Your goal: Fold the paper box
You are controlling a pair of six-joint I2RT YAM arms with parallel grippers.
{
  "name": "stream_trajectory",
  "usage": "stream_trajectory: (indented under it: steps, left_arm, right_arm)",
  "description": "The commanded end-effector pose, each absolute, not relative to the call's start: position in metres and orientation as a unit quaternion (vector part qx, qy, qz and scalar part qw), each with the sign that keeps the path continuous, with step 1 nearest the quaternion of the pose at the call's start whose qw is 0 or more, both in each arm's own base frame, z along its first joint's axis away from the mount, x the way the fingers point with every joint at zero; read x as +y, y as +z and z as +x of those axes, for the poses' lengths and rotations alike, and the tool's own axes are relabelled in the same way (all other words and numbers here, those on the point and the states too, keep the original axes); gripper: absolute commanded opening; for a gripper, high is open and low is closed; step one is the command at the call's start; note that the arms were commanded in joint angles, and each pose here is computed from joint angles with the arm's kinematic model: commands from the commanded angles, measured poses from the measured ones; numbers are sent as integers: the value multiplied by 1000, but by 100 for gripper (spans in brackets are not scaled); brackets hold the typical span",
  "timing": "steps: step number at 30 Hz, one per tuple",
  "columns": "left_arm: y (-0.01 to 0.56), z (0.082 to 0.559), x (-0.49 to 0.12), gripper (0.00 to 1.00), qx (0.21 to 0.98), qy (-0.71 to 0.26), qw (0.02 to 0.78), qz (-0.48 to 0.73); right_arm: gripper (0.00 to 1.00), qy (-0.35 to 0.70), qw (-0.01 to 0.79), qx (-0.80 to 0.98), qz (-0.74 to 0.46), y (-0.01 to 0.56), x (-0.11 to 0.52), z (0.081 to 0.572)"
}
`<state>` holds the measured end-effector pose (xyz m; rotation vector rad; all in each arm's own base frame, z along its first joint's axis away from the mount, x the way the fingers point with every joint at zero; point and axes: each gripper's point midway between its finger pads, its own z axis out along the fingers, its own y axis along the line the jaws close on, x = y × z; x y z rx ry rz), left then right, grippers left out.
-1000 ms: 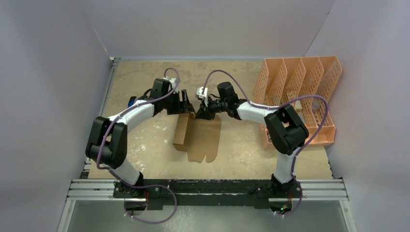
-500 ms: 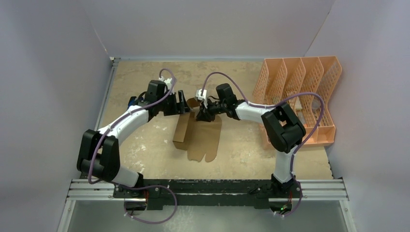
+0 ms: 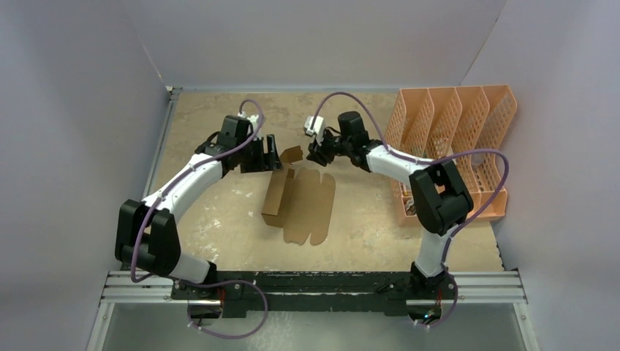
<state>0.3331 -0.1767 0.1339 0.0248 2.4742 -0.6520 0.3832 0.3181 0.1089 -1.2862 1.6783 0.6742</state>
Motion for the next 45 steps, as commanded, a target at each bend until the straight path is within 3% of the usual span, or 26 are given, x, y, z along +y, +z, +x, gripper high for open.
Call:
stream_trajectory:
  steps: [1, 6, 8, 16, 27, 33, 37, 45]
  left_arm:
    - [155, 322, -167, 70, 931, -214, 294, 40]
    - [160, 305, -166, 70, 939, -177, 289, 63]
    - [157, 297, -172, 71, 942, -165, 283, 75]
    - [145, 291, -173, 71, 951, -118, 272, 86]
    - [141, 296, -192, 70, 950, -131, 261, 110]
    - [135, 296, -200, 71, 950, -145, 256, 106]
    - [126, 299, -192, 71, 955, -118, 253, 102]
    - [114, 308, -179, 70, 959, -70, 255, 104]
  right_arm:
    - [46, 239, 485, 653, -529, 134, 324, 421]
    - [46, 265, 478, 629, -553, 135, 342, 429]
    - [55, 279, 473, 618, -562, 137, 348, 429]
    - [51, 299, 464, 605, -574, 131, 359, 433]
    - [34, 331, 445, 587, -589, 123, 368, 425]
    - [10, 339, 439, 584, -593, 123, 366, 416]
    - [1, 341, 437, 583, -594, 121, 364, 412]
    - [0, 337, 437, 582, -597, 124, 360, 407]
